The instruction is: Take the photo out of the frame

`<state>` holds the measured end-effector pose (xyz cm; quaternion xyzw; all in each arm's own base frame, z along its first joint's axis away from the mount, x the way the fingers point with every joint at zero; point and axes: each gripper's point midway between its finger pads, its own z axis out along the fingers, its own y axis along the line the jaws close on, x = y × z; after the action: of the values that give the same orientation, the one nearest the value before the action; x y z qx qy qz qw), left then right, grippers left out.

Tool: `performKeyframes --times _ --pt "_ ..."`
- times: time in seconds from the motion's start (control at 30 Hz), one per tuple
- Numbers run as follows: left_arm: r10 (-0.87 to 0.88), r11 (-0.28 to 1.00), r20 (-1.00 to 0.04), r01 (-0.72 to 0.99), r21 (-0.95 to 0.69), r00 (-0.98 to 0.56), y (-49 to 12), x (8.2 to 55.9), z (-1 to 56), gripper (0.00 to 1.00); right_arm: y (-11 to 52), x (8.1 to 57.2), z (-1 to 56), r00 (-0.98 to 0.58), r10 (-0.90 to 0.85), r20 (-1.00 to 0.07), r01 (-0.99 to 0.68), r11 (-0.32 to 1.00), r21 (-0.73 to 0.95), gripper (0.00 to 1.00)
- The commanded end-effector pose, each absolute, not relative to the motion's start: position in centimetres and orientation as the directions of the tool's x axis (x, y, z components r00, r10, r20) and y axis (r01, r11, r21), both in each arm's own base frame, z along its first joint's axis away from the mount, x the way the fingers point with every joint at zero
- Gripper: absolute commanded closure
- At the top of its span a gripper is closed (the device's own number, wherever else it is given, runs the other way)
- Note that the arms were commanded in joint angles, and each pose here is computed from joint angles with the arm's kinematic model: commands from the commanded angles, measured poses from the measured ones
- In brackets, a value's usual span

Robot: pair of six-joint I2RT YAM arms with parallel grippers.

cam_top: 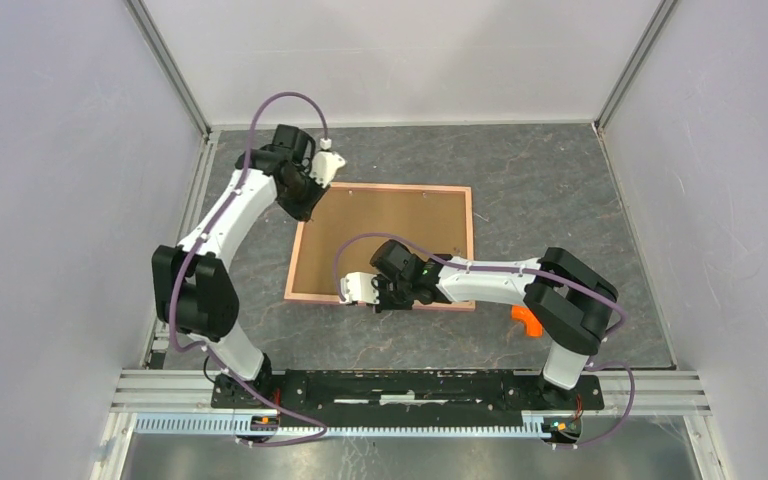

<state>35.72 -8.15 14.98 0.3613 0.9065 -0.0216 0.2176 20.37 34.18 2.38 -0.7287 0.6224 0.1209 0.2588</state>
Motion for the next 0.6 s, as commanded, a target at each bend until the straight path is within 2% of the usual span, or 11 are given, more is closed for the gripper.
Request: performKeyframes --times 0.0,0.23,0.57 --pt "0.732 0.678 -0.362 0.669 0.305 -0.577 -7.4 38.1 15.0 0.98 31.6 16.9 -0.6 0.212 -0.882 -0.42 -0.977 -0.194 -0.086 1.0" --pt "0.753 0.658 -0.259 0.685 0.313 -0.605 -6.9 39.5 11.8 0.98 31.5 16.3 -0.6 0.22 -0.882 -0.417 -0.974 -0.219 -0.053 1.0" --pt "0.751 0.66 -0.254 0.683 0.312 -0.61 -7.0 40.3 10.3 0.98 31.3 15.7 -0.8 0.233 -0.877 -0.419 -0.969 -0.244 -0.028 1.0"
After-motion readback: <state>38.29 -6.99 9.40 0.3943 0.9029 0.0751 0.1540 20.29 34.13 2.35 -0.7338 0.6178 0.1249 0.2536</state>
